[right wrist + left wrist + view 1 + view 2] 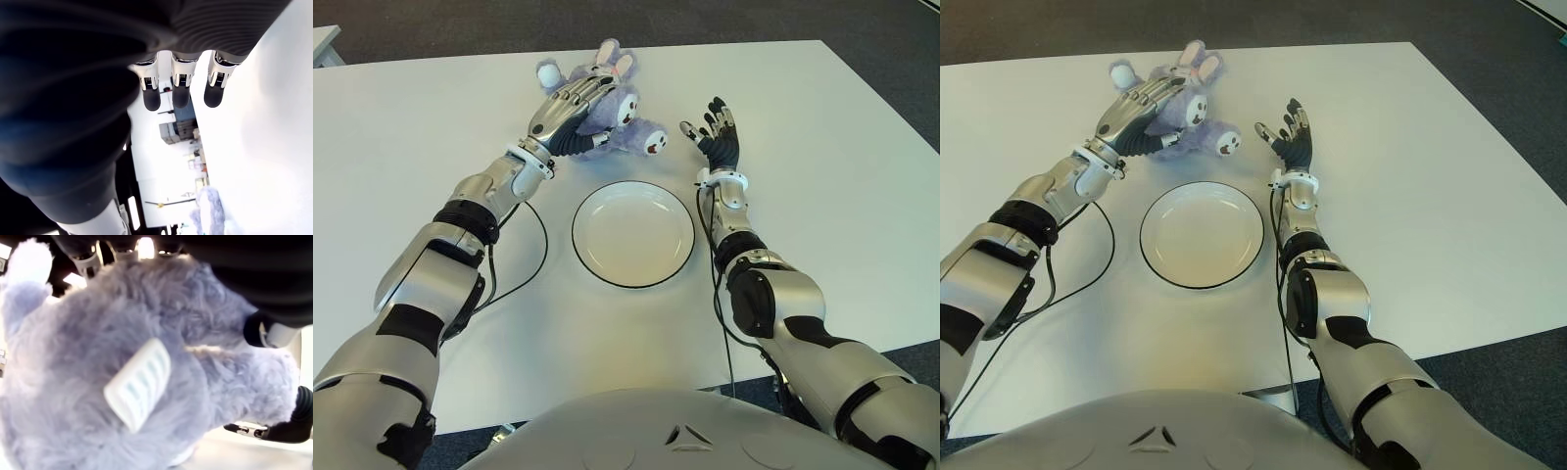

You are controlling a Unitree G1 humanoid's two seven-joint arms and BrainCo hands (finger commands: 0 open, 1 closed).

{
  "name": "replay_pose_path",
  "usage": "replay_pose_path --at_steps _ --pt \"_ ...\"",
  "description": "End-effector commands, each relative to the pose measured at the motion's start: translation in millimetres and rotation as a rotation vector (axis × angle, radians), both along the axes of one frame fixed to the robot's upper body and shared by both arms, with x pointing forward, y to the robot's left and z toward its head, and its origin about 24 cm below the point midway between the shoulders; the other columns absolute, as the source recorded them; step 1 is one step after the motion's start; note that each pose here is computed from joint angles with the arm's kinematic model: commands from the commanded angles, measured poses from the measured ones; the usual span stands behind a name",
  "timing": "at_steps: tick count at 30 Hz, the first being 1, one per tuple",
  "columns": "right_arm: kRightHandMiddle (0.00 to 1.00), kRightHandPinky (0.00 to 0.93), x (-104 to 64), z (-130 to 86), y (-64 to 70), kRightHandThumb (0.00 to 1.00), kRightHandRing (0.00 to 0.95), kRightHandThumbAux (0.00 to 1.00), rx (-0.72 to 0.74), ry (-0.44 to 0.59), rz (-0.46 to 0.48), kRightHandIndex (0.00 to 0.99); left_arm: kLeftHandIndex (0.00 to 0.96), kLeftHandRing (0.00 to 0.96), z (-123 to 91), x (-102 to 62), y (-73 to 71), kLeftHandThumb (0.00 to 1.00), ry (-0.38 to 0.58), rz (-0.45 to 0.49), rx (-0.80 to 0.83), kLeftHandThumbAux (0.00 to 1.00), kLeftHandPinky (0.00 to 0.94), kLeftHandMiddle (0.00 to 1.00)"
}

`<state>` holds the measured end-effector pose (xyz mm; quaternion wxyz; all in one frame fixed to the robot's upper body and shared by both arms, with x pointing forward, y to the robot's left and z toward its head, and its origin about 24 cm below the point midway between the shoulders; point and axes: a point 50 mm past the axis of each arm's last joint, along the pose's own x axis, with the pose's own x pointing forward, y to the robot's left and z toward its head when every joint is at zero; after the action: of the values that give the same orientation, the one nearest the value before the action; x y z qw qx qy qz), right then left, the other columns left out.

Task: Put the doll into the plate.

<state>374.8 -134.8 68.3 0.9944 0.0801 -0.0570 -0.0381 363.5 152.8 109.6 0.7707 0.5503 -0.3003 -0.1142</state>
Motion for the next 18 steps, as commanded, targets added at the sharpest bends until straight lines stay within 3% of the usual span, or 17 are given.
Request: replay_pose_path --at_steps 1,18 --pt "0.052 0.064 -10.2 -23.7 2.4 0.212 0.035 0.916 0.022 0.089 -0.003 0.077 0.000 0.018 -3.5 1.9 -2.5 0.428 0.009 -0.004 0.042 0.311 0.087 0.000" --pt "0.045 0.058 -10.1 -23.6 2.0 0.176 0.030 0.917 0.019 0.089 -0.004 0.069 0.000 0.020 -0.9 6.9 -5.3 0.403 0.034 -0.015 0.093 0.272 0.000 0.000"
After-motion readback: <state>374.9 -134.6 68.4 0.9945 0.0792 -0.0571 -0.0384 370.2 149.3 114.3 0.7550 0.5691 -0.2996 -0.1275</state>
